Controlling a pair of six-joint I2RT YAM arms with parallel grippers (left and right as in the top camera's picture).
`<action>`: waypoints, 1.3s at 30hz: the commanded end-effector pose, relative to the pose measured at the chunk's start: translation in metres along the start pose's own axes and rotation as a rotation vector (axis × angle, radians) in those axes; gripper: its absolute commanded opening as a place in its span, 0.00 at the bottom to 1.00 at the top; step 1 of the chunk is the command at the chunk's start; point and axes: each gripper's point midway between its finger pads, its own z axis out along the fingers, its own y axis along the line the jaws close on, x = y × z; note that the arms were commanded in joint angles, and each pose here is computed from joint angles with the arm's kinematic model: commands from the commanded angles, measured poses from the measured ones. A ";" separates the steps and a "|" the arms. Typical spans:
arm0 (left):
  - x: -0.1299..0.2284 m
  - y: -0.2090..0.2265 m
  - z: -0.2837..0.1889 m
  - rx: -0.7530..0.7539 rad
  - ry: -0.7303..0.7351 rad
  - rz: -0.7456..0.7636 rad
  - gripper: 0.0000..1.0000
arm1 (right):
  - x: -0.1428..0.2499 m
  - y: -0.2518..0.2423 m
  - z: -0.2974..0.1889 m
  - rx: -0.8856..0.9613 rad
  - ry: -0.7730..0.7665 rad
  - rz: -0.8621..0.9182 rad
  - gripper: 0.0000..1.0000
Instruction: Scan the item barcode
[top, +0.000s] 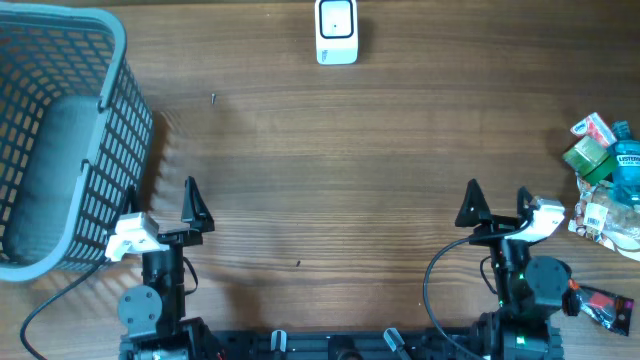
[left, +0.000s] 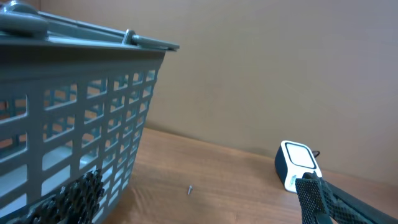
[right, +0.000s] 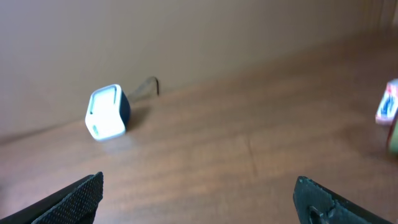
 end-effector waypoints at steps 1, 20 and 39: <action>0.013 0.002 -0.001 -0.004 0.049 0.005 1.00 | -0.025 0.006 -0.008 -0.021 -0.115 -0.010 1.00; 0.049 0.012 -0.005 -0.045 0.198 -0.006 1.00 | -0.026 0.006 -0.008 -0.021 -0.117 -0.011 1.00; 0.054 -0.015 -0.006 0.066 0.215 0.038 1.00 | -0.026 0.006 -0.008 -0.021 -0.117 -0.011 1.00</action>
